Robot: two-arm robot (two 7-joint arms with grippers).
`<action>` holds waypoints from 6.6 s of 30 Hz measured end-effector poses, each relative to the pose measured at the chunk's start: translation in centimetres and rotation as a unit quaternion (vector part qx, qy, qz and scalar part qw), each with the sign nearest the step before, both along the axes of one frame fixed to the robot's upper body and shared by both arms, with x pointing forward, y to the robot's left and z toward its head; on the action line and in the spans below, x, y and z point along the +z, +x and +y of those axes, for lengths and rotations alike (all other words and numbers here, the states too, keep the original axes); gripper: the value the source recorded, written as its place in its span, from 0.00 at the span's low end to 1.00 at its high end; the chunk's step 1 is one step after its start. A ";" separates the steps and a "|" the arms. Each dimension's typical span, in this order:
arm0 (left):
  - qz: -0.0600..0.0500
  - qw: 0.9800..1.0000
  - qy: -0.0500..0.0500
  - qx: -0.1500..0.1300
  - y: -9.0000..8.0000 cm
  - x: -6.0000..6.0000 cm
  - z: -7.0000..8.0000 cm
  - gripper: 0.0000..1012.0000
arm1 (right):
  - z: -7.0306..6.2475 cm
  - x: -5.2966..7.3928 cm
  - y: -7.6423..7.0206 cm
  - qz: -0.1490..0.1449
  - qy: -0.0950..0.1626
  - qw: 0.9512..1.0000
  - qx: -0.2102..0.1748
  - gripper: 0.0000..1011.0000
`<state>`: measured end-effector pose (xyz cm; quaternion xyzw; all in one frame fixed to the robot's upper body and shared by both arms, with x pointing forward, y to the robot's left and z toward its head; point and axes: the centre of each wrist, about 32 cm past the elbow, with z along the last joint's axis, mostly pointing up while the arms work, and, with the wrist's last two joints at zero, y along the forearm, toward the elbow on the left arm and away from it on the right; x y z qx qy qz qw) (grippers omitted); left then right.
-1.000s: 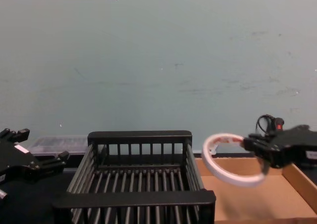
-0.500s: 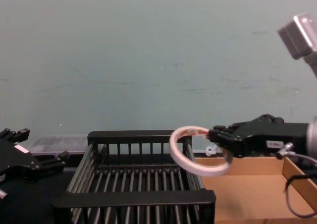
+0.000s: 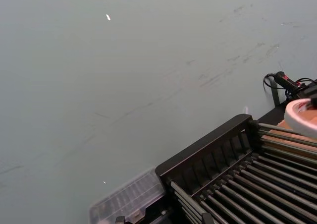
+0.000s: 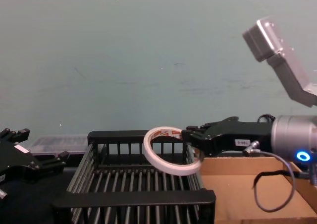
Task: Pick up the white tape and place it into the black box , Pick up the silver tape and place it into the brown box.
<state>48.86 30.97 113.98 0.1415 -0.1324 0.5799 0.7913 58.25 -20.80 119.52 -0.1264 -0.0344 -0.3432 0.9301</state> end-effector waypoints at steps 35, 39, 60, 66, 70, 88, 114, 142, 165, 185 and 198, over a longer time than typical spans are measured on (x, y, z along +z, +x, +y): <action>0.000 1.000 0.000 0.000 0.0 0.0 0.0 0.99 | 0.5 -0.1 0.7 0.003 -0.002 1.000 0.003 0.39; 0.000 1.000 0.000 0.000 0.0 0.0 0.0 0.99 | 0.5 -0.1 0.6 0.003 -0.002 1.000 0.003 0.52; 0.000 1.000 0.000 0.000 0.0 0.0 0.0 0.99 | 0.5 -0.1 0.6 0.003 -0.002 1.000 0.003 0.99; 0.000 1.000 0.000 0.000 0.0 0.0 0.0 0.99 | 0.5 -0.1 0.6 0.003 -0.002 1.000 0.003 0.99; 0.000 1.000 0.000 0.000 0.0 0.0 0.0 0.99 | 0.4 0.2 0.5 0.004 0.001 1.000 0.003 0.99; 0.000 1.000 0.000 0.000 0.0 0.0 0.0 0.99 | -1.6 2.3 -3.1 0.011 0.005 1.000 -0.007 0.99; 0.000 1.000 0.000 0.000 0.0 0.0 0.0 0.99 | -5.4 2.1 -11.7 0.075 0.006 0.997 -0.024 0.99; 0.000 1.000 0.000 0.000 0.0 0.0 0.0 0.99 | -5.3 0.2 -13.1 0.182 -0.038 0.982 -0.013 0.99; 0.000 1.000 0.000 0.000 0.0 0.0 0.0 0.99 | -4.7 -1.0 -11.9 0.212 -0.080 0.974 0.003 0.99; 0.000 1.000 0.000 0.000 0.0 0.0 0.0 0.99 | -4.3 -1.3 -11.4 0.226 -0.093 0.970 0.013 0.99; 0.000 1.000 0.000 0.000 0.0 0.0 0.0 0.99 | -4.0 -1.7 -11.0 0.229 -0.094 0.969 0.014 0.99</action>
